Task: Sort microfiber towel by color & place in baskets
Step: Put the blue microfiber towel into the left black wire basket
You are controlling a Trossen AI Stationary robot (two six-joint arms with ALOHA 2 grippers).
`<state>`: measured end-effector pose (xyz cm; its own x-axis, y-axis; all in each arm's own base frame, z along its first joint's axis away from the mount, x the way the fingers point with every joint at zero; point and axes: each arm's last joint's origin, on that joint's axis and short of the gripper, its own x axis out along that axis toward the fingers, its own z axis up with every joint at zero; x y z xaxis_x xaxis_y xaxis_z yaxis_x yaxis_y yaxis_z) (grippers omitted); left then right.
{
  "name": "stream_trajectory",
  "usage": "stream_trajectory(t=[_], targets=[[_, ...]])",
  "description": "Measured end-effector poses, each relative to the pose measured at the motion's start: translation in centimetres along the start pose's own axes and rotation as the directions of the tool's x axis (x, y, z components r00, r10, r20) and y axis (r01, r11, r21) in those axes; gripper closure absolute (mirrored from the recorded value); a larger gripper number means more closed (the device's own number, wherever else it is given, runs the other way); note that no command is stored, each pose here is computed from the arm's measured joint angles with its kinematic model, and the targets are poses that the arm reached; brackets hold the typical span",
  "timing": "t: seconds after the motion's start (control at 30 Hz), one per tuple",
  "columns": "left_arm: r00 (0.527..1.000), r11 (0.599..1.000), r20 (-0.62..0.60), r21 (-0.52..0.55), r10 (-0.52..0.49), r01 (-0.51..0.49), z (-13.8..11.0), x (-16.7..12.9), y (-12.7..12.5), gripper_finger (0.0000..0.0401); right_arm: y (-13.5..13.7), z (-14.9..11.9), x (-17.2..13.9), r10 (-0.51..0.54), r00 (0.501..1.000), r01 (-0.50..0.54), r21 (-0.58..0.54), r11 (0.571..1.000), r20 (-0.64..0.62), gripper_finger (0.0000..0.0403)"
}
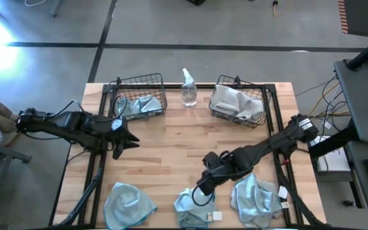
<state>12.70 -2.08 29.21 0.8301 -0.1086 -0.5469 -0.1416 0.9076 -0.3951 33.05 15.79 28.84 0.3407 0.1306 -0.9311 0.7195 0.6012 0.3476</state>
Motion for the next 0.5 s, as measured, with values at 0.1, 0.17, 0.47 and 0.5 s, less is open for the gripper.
stream_trajectory(t=[0.1,0.17,0.47,0.5], targets=[[1.0,1.0,0.011,0.005,-0.007,0.007,0.3,-0.3,-0.1,0.0288,0.3,-0.6,1.3,-0.011,0.997,0.01,-0.015,1.0,-0.083,0.0275],[1.0,1.0,0.018,0.006,-0.011,0.01,0.4,-0.4,-0.2,0.0288,0.6,-1.2,2.6,-0.021,0.988,0.015,-0.037,0.999,-0.156,0.0275],[0.997,0.999,0.067,0.006,-0.042,0.042,0.9,-0.4,-0.6,0.0288,1.6,-3.2,7.3,-0.057,0.958,0.025,-0.116,0.993,-0.281,0.0275],[0.995,0.999,0.083,0.005,-0.051,0.051,1.1,-0.4,-0.7,0.0288,1.7,-3.2,7.6,-0.051,0.959,0.019,-0.118,0.993,-0.28,0.0275]])
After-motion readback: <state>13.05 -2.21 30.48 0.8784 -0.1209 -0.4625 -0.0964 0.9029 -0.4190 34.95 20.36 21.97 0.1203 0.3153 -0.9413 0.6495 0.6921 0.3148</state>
